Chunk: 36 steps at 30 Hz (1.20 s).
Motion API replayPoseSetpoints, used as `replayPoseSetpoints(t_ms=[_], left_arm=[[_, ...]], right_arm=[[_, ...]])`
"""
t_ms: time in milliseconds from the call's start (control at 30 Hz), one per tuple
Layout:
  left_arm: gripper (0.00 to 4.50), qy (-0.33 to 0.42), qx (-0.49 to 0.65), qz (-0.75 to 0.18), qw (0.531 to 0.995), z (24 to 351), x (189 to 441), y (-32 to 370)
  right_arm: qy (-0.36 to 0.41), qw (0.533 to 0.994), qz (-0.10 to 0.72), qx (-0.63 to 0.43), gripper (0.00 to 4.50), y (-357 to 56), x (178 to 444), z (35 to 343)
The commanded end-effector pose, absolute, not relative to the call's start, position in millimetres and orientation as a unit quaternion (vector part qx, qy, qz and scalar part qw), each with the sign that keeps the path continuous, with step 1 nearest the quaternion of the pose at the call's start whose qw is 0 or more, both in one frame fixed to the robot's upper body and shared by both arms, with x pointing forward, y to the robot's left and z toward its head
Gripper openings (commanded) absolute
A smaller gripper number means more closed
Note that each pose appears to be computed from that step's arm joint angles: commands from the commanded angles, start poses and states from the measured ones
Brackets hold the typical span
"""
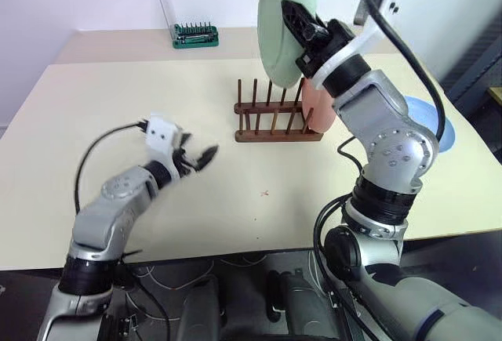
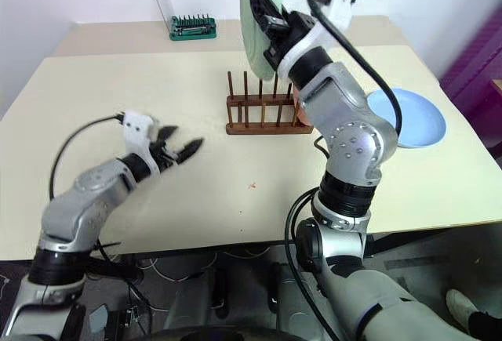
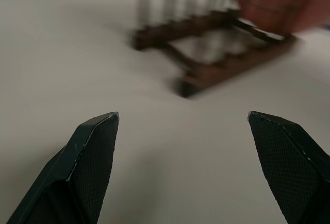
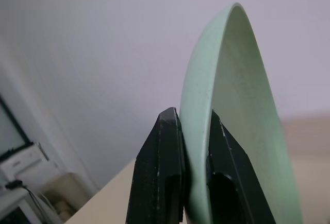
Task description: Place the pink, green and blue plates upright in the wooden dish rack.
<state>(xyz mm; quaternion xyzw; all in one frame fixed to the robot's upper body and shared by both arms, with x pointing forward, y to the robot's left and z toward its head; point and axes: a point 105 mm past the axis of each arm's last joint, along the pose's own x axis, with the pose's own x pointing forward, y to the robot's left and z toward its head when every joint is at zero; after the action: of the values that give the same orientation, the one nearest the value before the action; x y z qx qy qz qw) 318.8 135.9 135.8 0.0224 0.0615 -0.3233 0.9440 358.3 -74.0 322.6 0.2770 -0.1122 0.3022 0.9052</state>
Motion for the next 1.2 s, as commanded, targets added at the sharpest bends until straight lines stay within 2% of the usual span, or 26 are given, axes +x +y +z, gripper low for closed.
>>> replayPoseSetpoints(t_ms=[33,133,567,667,833,1000,1200], left_arm=[[4.12,0.036,0.035,-0.415,0.908,147.9,293.6,111.1],[4.12,0.04,0.039,-0.437,0.898,145.7,286.5,105.2],[4.12,0.03,0.04,-0.426,0.903,147.6,287.1,105.3],[4.19,0.029,0.039,-0.431,0.901,147.5,286.1,103.8],[4.19,0.025,0.036,-0.434,0.9,148.4,285.7,101.0],[4.19,0.022,0.039,-0.437,0.898,149.2,286.5,99.2],[4.19,0.02,0.041,-0.438,0.898,149.4,287.4,98.3]], right_arm=[[-0.105,0.906,0.285,0.296,0.0,-84.3,367.1,331.7],[-0.084,0.907,0.275,0.306,0.0,-90.3,375.5,326.7],[0.005,0.933,0.22,0.286,0.0,-93.9,400.7,294.0],[0.003,0.934,0.216,0.284,1.15,-94.0,402.7,295.5],[-0.026,0.943,0.221,0.246,3.64,-92.6,400.8,306.6],[-0.092,0.955,0.245,0.141,3.64,-89.8,390.5,326.7],[-0.209,0.933,0.288,-0.054,3.64,-101.4,360.3,360.3]])
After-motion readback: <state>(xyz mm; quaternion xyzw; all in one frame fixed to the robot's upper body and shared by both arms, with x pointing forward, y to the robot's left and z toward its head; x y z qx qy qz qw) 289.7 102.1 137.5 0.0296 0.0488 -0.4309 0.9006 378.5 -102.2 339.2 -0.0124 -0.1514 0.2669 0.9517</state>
